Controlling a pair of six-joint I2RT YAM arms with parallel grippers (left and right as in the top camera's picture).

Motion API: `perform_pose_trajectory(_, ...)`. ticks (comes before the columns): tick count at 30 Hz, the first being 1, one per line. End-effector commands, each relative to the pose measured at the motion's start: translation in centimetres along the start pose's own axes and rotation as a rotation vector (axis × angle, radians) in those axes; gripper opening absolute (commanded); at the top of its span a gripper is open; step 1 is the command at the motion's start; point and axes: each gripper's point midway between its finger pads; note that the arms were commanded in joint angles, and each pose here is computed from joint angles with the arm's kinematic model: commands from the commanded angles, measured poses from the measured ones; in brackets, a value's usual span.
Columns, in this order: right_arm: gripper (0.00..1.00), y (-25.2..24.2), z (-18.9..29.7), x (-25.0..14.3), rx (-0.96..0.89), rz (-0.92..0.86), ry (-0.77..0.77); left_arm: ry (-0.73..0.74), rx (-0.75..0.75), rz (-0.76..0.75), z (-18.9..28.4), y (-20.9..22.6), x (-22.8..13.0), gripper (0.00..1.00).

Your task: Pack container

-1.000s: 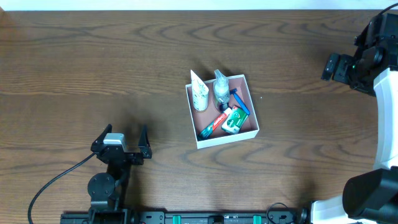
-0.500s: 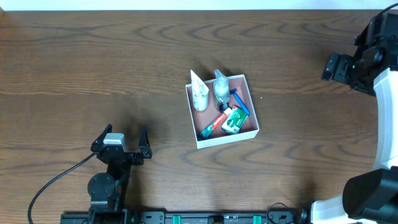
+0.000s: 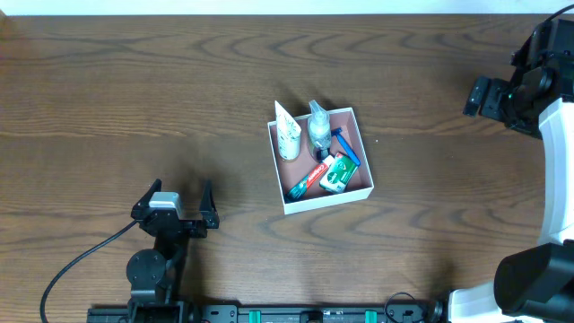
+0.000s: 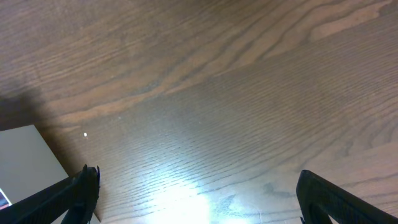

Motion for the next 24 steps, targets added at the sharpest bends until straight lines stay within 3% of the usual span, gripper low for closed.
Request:
perform_pose_trajectory(1, 0.99, -0.1, 0.3, 0.1, -0.001, -0.007, -0.007, 0.048, -0.001, -0.016, 0.0, 0.2, -1.5, 0.98)
perform_pose_trajectory(13, 0.99, -0.1, 0.8, 0.1, 0.000, -0.007, -0.022, 0.048, -0.001, -0.016, 0.0, 0.2, -1.5, 0.98)
perform_pose_trajectory(24, 0.99, -0.5, 7.3, -2.4, 0.010, -0.013, -0.182, 0.048, -0.001, -0.016, 0.0, 0.2, -1.5, 0.98)
Point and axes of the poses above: each gripper's point midway between its finger pads, its own z axis back along the fingers, its own y axis along the line the jaws close on, x = y × z, and after that the axes turned 7 degrees about z, right-handed
